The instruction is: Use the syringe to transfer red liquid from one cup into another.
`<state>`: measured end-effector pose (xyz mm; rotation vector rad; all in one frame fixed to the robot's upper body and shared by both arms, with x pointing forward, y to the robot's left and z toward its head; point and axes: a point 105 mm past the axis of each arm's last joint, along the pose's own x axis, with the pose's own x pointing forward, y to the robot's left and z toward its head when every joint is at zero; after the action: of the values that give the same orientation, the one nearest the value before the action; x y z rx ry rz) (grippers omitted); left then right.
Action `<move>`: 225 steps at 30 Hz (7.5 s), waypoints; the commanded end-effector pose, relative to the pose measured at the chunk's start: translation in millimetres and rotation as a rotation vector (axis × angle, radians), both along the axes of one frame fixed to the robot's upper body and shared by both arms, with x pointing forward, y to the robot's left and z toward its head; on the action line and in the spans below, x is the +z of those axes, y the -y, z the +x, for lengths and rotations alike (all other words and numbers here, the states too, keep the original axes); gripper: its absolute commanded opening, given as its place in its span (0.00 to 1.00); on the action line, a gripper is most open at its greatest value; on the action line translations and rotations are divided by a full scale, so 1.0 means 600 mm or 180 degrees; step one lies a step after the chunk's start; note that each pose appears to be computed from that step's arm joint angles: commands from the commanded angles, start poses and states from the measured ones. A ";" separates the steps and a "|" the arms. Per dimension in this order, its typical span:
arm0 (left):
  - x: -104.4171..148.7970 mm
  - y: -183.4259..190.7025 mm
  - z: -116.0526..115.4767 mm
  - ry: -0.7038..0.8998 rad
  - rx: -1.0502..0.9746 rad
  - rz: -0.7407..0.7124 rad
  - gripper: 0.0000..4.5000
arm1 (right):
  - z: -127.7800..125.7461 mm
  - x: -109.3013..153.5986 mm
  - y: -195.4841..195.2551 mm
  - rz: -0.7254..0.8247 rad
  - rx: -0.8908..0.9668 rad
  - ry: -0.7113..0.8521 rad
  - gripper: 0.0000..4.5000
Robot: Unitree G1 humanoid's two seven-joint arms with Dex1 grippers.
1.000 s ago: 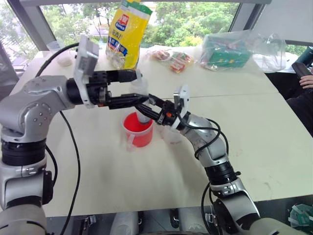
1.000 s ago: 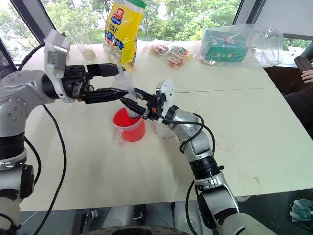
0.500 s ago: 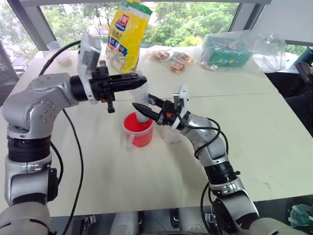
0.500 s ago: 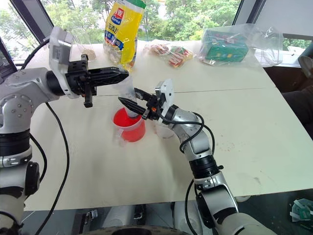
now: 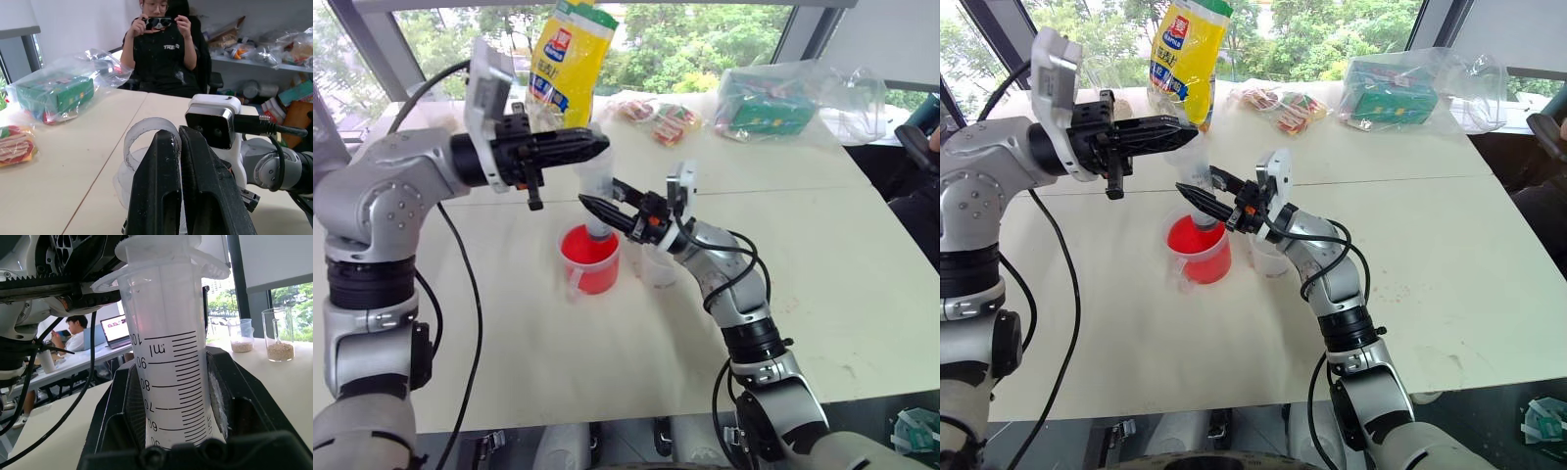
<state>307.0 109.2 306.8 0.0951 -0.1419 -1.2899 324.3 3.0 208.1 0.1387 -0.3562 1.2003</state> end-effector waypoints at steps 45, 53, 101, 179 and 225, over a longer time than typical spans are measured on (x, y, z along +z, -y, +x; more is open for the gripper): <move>0.062 -0.010 -0.019 0.0441 -0.0053 -0.0209 0.00 | -0.019 -0.016 -0.026 -0.0126 0.0294 -0.0133 0.31; 0.019 -0.024 -0.017 0.0175 0.0073 0.0006 0.78 | -0.022 0.040 -0.018 0.0023 0.0287 0.0064 0.31; 0.072 0.070 0.028 0.0515 -0.0599 -0.0367 0.99 | -0.041 0.039 0.130 -0.0009 -0.0854 0.0065 0.31; 0.012 0.096 0.058 0.0314 -0.0504 -0.0137 1.00 | -0.044 0.021 0.159 -0.0108 -0.0983 -0.0160 0.31; -0.088 -0.011 -0.035 -0.0153 0.0102 0.0333 1.00 | 0.029 -0.103 0.366 -0.1455 -0.2528 -0.3206 1.00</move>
<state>291.1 114.5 246.4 0.1250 0.0025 -1.2693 339.3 -215.6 127.5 0.1878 0.7647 0.2853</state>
